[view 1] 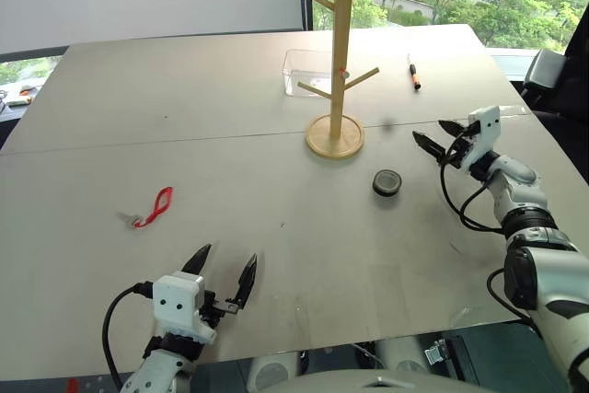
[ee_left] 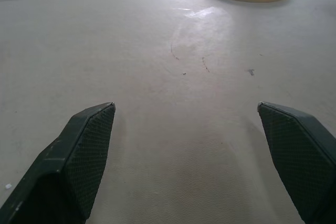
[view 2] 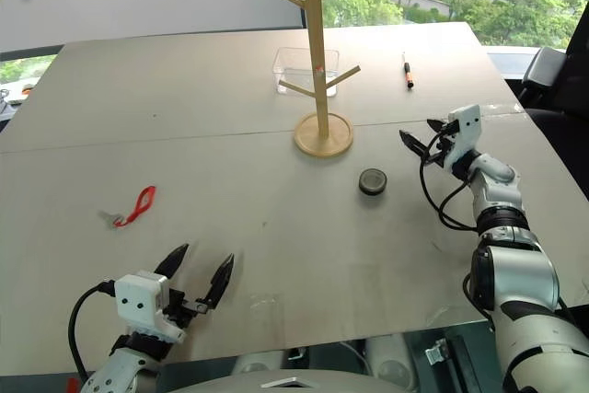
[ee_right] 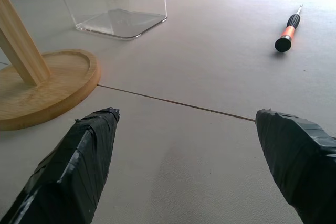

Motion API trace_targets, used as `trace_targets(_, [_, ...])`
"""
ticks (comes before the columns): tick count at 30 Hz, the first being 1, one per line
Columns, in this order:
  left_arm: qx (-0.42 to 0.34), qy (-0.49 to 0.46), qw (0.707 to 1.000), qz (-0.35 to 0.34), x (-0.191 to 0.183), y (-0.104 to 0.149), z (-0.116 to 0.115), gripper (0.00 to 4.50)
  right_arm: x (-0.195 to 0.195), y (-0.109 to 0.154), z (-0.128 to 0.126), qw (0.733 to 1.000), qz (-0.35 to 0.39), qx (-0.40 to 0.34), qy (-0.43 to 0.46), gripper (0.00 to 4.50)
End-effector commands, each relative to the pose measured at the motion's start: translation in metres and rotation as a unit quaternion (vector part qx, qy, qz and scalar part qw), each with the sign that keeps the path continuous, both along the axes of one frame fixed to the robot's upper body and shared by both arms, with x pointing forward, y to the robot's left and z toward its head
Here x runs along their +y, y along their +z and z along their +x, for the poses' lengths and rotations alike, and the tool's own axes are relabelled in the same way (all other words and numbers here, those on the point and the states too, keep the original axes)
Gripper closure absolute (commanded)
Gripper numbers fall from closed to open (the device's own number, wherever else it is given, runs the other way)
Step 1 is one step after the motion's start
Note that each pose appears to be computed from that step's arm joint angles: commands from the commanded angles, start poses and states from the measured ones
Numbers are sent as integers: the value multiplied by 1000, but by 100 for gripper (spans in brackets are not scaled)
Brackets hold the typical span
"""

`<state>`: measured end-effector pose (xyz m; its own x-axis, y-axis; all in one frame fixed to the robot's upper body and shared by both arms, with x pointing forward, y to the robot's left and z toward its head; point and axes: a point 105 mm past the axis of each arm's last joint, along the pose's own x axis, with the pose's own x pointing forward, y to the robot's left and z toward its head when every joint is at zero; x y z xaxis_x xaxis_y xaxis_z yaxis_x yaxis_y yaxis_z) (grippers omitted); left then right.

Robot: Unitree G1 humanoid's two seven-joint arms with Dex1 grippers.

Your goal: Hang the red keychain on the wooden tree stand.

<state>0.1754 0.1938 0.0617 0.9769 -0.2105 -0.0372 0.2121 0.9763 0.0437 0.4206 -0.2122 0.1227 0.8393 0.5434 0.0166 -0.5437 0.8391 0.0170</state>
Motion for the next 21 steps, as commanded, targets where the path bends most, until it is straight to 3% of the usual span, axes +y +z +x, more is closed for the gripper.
trace_targets(1, [-24, -6, 1000, 10, -3, 13, 2, 0, -2, 18, 4, 999, 0, -33, -5, 5])
trace_targets(21, [-36, -19, 999, 17, -1, 16, 10, 0, -10, 18, 1, 999, -7, -33, -11, 5])
